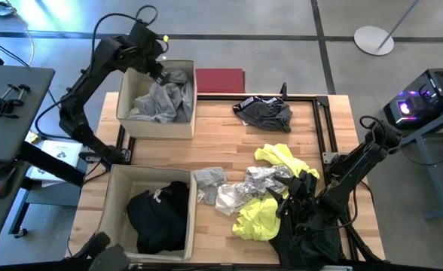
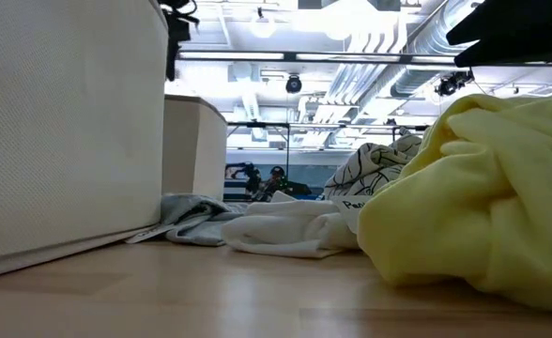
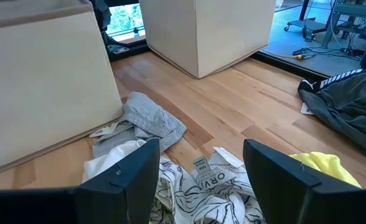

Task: Sort clothes
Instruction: Put the gray shirt into the top laundry organizer, then put the gray boxer into the bottom laundry organizer

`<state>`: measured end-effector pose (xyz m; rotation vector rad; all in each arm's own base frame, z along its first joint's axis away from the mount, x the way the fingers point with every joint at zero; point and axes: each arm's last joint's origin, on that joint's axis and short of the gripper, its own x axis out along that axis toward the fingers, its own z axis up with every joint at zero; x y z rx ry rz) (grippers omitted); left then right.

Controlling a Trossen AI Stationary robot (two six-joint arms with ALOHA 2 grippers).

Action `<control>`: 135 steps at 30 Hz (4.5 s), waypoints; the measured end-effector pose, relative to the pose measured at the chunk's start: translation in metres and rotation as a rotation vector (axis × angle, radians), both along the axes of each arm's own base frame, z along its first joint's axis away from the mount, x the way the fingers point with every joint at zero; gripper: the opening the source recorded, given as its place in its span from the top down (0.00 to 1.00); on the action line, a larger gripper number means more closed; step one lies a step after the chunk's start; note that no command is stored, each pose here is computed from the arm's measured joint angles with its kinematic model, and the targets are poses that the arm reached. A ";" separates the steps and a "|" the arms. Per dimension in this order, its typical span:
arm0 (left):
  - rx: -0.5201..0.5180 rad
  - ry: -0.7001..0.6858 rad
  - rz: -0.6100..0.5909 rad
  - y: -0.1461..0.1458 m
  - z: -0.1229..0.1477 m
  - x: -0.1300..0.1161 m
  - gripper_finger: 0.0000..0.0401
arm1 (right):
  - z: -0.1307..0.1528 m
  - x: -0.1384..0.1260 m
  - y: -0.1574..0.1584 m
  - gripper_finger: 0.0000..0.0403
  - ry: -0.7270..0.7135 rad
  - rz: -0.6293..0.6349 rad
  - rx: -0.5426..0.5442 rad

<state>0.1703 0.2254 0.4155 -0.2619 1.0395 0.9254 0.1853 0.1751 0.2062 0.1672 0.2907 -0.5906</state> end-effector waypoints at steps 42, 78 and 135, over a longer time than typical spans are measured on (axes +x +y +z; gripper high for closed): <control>0.055 0.103 -0.013 -0.048 -0.004 -0.015 0.88 | 0.001 0.020 -0.017 0.45 -0.049 -0.110 0.080; 0.006 -0.726 -0.838 -0.229 -0.089 -0.006 0.88 | -0.081 0.009 -0.300 0.90 0.609 -0.413 0.422; 0.339 -1.034 -1.064 -0.269 -0.204 0.200 0.36 | 0.112 0.068 -0.088 1.00 -0.222 0.491 -0.171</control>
